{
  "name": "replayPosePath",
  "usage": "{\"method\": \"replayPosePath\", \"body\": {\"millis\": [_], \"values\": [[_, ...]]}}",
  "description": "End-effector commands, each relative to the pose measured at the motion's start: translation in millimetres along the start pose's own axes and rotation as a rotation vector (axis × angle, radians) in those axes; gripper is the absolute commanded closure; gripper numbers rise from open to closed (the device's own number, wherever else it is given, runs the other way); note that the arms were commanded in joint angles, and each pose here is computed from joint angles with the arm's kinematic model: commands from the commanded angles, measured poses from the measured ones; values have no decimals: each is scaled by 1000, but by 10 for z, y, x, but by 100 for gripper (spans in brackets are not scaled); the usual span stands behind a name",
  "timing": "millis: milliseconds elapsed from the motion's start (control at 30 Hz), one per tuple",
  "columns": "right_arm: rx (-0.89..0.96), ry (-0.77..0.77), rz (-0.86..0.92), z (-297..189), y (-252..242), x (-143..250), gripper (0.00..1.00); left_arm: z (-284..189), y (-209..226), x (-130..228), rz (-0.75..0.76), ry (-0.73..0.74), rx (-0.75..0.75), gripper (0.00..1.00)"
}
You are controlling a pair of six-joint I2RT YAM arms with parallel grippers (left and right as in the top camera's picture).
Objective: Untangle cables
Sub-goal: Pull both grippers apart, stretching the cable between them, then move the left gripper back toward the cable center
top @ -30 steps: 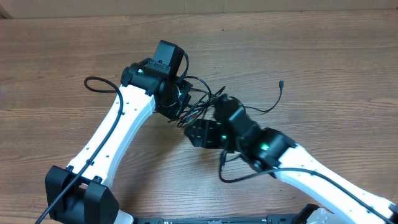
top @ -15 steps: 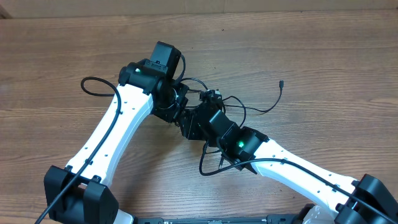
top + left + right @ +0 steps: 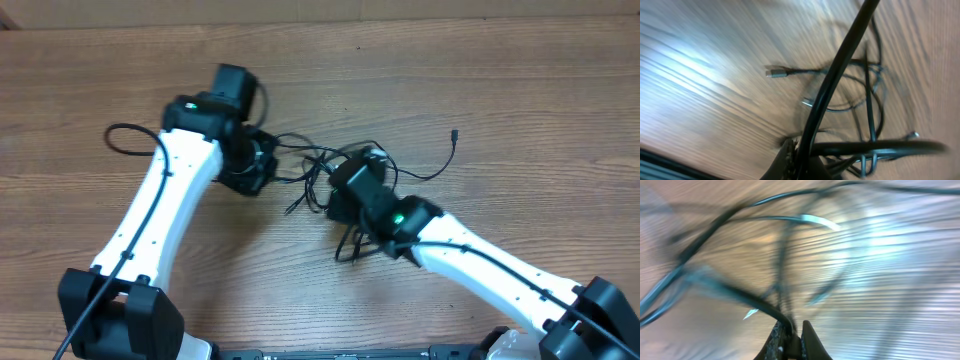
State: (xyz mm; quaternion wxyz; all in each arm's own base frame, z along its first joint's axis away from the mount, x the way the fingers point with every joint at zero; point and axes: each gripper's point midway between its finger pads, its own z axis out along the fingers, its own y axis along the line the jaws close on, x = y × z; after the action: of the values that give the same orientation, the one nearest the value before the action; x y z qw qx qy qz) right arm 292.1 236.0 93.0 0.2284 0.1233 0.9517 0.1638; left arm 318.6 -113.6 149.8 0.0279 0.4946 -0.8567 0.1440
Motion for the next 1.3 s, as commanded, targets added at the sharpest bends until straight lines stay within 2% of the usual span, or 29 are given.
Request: {"method": "replayPosePath", "body": {"millis": [0, 100, 267, 533, 633, 667, 800, 867, 900, 933, 967, 1000, 1033, 1067, 1267], "values": [[130, -88, 101, -120, -483, -387, 96, -97, 261, -425, 23, -75, -63, 95], [231, -79, 182, -149, -895, -518, 96, -165, 434, -639, 14, -91, -95, 96], [346, -72, 313, -226, -1449, -684, 96, -230, 537, -865, 90, -112, -100, 96], [508, -147, 493, -435, -2226, -951, 96, -295, 730, -1066, 124, -215, -206, 96], [506, -132, 573, -476, -2408, -970, 95, -307, 761, -1086, 124, -228, -224, 96], [513, -129, 588, -492, -2456, -965, 92, -307, 761, -1087, 119, -229, -223, 95], [494, -108, 624, -491, -2494, -950, 53, -298, 741, -1069, 50, -227, -205, 95], [454, -76, 630, -455, -2420, -918, 35, -279, 700, -1020, 47, -208, -187, 85], [429, -55, 632, -434, -2367, -892, 29, -268, 677, -987, 49, -195, -178, 75], [401, -30, 635, -412, -2306, -863, 24, -259, 659, -961, 53, -187, -173, 61], [380, -15, 637, -397, -2262, -847, 19, -251, 645, -934, 59, -179, -169, 38], [357, 1, 638, -381, -2215, -833, 13, -243, 629, -907, 64, -170, -165, 10], [336, 15, 642, -369, -2175, -820, 5, -235, 615, -883, 70, -164, -162, 1], [319, 27, 644, -360, -2141, -812, 0, -231, 608, -870, 75, -163, -162, 0], [294, 74, 654, -355, -2081, -731, 0, -213, 612, -774, 88, -134, -170, 1]]}}
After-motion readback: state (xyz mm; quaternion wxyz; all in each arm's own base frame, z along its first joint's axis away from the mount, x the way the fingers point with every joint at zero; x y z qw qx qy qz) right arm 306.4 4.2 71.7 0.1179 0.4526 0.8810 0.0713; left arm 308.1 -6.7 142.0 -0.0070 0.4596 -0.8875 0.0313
